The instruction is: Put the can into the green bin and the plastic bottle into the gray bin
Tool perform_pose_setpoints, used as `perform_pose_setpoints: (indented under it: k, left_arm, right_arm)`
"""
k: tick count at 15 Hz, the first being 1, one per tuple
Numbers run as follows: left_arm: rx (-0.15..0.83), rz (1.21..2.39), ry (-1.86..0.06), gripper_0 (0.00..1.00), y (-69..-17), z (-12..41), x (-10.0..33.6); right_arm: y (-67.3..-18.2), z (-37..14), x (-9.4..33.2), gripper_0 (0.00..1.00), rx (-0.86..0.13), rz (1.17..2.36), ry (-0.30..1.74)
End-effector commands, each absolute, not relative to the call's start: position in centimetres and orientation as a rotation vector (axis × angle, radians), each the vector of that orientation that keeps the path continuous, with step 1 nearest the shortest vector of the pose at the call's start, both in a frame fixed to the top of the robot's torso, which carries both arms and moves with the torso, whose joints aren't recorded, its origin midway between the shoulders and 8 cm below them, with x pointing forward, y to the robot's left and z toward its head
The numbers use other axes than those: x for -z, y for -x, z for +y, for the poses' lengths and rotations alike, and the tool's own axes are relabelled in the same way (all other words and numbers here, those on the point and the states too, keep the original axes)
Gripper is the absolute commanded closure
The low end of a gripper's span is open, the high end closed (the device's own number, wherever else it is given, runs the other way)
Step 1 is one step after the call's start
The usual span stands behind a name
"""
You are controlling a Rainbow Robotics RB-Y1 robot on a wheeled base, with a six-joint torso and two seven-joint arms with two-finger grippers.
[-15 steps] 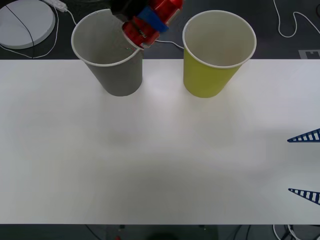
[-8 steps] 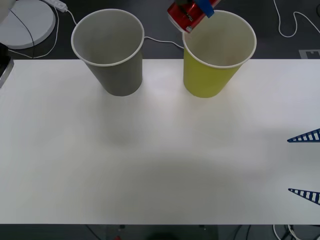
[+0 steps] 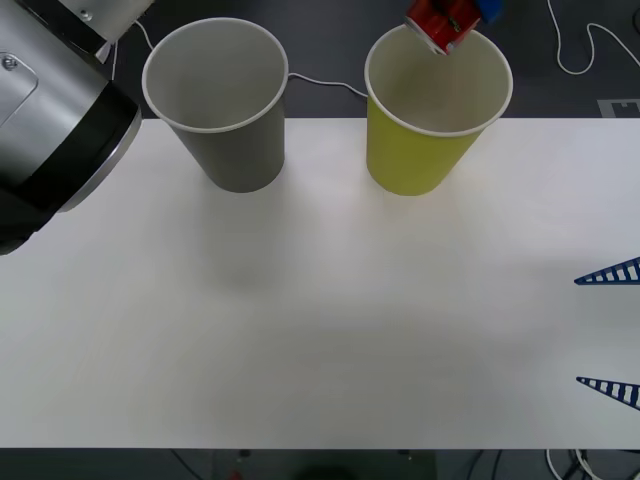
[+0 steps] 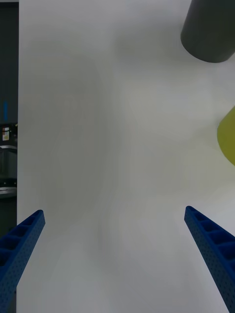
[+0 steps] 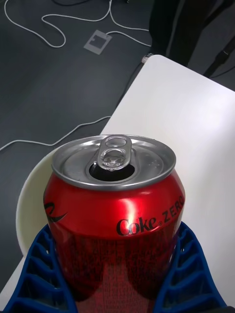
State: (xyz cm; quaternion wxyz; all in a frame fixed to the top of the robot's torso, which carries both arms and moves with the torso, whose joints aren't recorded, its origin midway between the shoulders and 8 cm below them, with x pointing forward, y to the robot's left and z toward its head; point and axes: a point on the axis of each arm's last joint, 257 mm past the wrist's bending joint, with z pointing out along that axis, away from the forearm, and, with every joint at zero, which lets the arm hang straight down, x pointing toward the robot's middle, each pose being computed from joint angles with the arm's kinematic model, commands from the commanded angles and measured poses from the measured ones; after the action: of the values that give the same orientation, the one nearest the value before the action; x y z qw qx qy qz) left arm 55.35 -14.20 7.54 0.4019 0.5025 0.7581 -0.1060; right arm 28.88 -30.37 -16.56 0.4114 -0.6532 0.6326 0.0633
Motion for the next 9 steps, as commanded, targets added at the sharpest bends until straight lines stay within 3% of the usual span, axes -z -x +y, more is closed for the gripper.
perform_pose_setpoints:
  k: [1, 9]
  left_arm:
    - [0.285, 1.945, -1.234, 1.00, -56.0, -15.6, -6.7]
    - [0.316, 1.945, -1.169, 1.00, -57.5, -16.9, -5.8]
  right_arm:
    - [-28.9, -30.4, 16.6, 0.00, -0.159, 1.592, 1.644]
    - [-28.9, -30.4, 16.6, 0.00, -0.159, 1.592, 1.644]
